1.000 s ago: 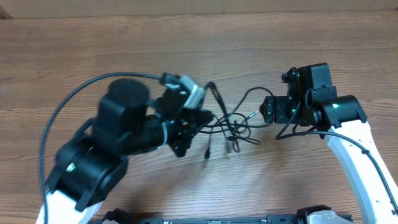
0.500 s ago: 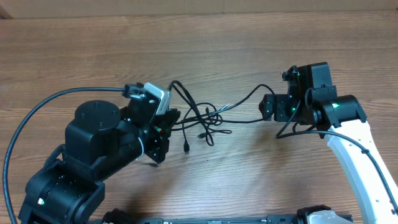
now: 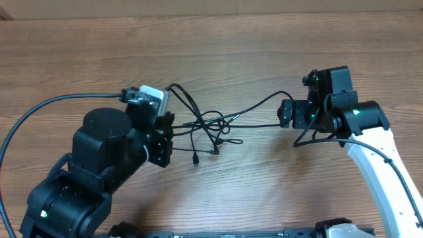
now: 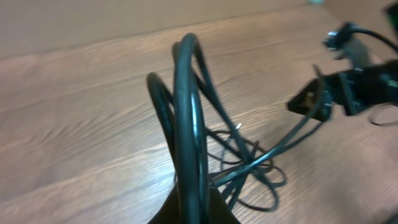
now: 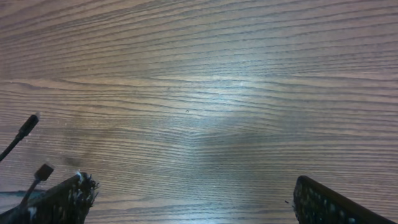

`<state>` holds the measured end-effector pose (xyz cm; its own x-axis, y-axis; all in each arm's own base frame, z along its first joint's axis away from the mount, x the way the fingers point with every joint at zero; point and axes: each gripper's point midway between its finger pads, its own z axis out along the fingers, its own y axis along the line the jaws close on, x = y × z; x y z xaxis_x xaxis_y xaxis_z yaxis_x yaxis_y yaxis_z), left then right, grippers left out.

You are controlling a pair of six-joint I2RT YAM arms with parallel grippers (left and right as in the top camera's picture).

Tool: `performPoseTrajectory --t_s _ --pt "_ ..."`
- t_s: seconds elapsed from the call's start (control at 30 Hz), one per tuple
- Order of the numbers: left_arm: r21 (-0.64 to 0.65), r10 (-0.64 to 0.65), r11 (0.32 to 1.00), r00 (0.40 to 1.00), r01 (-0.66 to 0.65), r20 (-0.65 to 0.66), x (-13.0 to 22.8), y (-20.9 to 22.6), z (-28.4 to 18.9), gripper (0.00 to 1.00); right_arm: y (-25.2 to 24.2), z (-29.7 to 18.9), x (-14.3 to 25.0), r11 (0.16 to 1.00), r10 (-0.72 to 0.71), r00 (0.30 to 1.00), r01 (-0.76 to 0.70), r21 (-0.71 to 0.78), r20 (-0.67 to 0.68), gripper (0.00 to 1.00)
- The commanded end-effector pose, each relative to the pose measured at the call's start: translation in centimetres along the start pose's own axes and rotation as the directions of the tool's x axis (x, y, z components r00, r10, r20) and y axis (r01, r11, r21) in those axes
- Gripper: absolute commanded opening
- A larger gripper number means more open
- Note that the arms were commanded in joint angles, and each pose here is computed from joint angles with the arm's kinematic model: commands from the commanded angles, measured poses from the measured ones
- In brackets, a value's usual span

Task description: Untangle cables

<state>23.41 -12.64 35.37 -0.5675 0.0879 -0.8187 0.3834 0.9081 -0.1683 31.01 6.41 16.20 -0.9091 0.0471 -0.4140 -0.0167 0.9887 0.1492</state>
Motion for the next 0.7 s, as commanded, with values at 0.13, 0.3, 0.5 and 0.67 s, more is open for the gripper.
performPoseTrajectory --t_s 0.13,0.3,0.5,0.67 --pt "-0.293 -0.195 0.932 0.977 0.212 0.087 0.0 5.4 -1.6 0.04 -0.6 0.0 -0.4 0.999 0.029 0.999 -0.029 0.032 0.013 1.00" --pt "-0.345 -0.237 0.903 0.966 0.257 0.100 0.4 6.4 -1.9 0.04 0.0 0.0 -0.3 0.998 0.056 0.998 -0.056 -0.001 0.006 1.00" --pt "-0.349 -0.236 0.902 0.967 0.255 0.095 0.6 6.4 -2.0 0.04 1.9 -0.2 0.4 0.992 0.056 0.998 -0.060 -0.112 -0.034 1.00" --pt "-0.346 -0.236 0.903 0.967 0.255 0.098 0.5 6.4 -1.9 0.04 2.8 -0.3 0.7 0.984 0.055 0.997 -0.064 -0.164 -0.054 1.00"
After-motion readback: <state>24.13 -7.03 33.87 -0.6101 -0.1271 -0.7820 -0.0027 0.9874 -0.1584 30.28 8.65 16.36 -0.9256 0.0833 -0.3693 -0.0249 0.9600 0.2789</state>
